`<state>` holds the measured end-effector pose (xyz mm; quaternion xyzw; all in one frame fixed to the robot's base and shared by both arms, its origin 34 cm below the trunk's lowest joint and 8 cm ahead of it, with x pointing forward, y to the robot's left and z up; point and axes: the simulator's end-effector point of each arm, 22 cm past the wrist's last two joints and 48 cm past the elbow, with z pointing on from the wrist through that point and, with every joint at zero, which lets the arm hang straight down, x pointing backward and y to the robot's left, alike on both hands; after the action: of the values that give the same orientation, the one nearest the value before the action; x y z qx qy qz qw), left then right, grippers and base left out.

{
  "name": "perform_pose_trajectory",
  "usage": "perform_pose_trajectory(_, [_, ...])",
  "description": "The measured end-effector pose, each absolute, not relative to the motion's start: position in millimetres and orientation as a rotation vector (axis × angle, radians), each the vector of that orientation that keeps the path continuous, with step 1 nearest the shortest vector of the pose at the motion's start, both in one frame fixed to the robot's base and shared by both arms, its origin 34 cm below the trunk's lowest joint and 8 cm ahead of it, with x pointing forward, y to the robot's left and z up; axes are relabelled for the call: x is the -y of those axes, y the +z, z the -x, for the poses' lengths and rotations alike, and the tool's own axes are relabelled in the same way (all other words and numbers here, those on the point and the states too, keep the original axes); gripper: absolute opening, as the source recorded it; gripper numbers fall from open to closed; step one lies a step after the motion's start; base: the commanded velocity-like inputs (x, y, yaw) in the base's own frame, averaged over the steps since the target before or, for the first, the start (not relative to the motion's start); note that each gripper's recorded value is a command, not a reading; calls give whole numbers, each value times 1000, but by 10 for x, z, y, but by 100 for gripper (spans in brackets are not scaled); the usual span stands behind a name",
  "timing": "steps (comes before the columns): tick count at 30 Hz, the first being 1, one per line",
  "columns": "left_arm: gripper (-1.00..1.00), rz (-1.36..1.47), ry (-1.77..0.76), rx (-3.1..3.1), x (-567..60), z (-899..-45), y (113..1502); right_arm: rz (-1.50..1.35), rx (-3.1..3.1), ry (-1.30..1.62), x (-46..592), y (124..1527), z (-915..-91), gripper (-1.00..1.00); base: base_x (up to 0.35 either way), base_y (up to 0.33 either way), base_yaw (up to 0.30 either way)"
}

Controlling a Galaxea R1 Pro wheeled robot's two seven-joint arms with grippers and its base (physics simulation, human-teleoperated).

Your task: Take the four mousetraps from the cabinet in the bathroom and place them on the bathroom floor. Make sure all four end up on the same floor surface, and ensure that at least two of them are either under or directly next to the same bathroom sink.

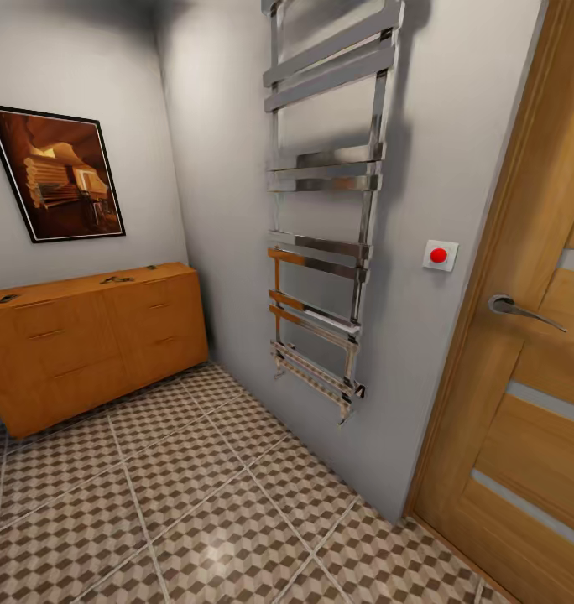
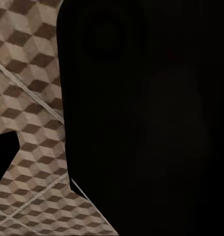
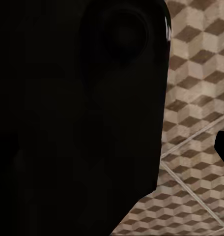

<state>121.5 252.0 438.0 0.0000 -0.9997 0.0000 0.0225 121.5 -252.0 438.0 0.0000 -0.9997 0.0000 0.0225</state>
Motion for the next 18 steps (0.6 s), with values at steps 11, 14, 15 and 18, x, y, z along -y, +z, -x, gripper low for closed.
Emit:
perform_pose_trajectory(11, [100, 5, -81, 3155, -2660, -1150, 4396, -18, 3154, -120, 2121, 4403, -1155, 100, 0, 0, 0])
perform_pose_trajectory(14, [100, 1, -82, 3171, -2660, -1134, 4402, -19, 3188, -128, 2088, 4406, -1274, 100, 0, 0, 0])
perform_pose_trajectory(15, [100, 0, -82, 3177, -2661, -1128, 4405, -19, 3199, -130, 2084, 4407, -1316, 100, 0, 0, 0])
perform_pose_trajectory(18, [100, -5, -89, 3193, -2692, -1112, 4415, -22, 3233, -133, 2079, 4412, -1435, 100, 0, 0, 0])
